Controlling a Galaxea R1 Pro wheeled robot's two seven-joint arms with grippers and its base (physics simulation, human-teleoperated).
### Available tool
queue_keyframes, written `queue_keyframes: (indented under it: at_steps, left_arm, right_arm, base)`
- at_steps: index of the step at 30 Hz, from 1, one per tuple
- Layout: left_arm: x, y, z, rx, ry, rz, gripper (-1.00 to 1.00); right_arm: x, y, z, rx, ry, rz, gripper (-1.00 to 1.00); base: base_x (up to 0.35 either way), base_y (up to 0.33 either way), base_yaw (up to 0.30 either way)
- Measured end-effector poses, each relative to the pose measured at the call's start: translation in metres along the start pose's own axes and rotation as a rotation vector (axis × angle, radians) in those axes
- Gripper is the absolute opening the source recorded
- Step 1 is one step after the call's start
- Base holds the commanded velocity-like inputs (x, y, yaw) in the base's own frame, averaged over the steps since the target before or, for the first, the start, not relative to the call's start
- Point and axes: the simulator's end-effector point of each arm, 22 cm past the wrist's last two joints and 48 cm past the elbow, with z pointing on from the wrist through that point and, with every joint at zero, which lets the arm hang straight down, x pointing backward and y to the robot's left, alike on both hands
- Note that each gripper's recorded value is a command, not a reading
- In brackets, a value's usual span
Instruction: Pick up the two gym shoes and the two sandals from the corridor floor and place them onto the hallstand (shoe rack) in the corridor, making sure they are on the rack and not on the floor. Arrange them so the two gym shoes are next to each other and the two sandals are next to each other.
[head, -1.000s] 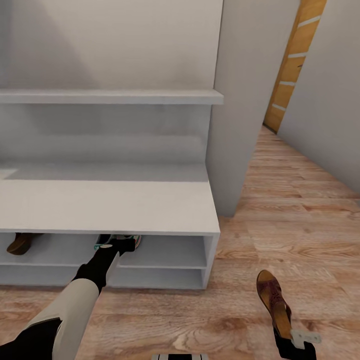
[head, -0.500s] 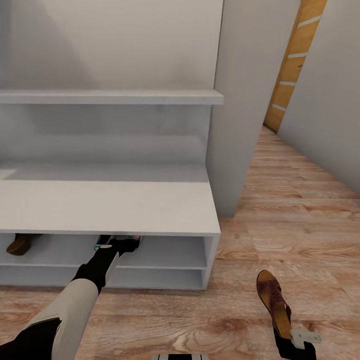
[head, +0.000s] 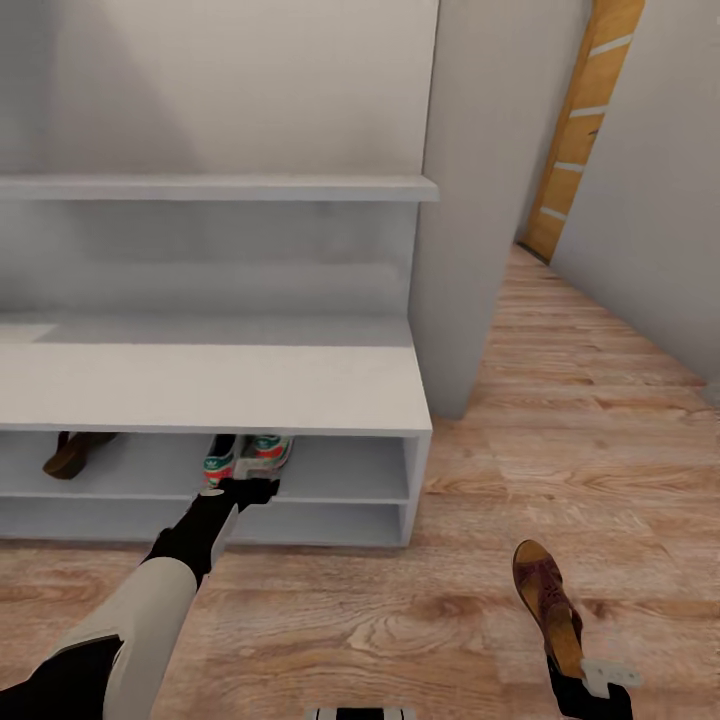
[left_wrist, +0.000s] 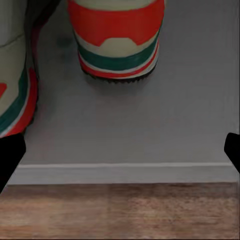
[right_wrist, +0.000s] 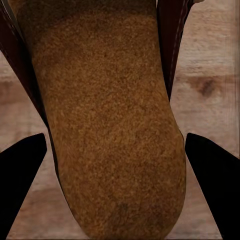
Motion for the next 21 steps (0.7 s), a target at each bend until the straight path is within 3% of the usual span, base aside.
queue_keyframes:
  at_steps: [13,21]
  left_arm:
    - [0.015,0.003,-0.002,-0.005,0.013,-0.004,1.00]
    - [0.077,0.021,-0.009,-0.021,0.028,-0.003,1.00]
  right_arm:
    - [0.000,0.000,0.000,0.000,0.000,0.000,-1.00]
    - [0.000,0.000,0.000,-0.001,0.000,-0.001,-1.00]
  base:
    - [-0.335,0.023,0.000]
    - [-0.293,0.195,0.000]
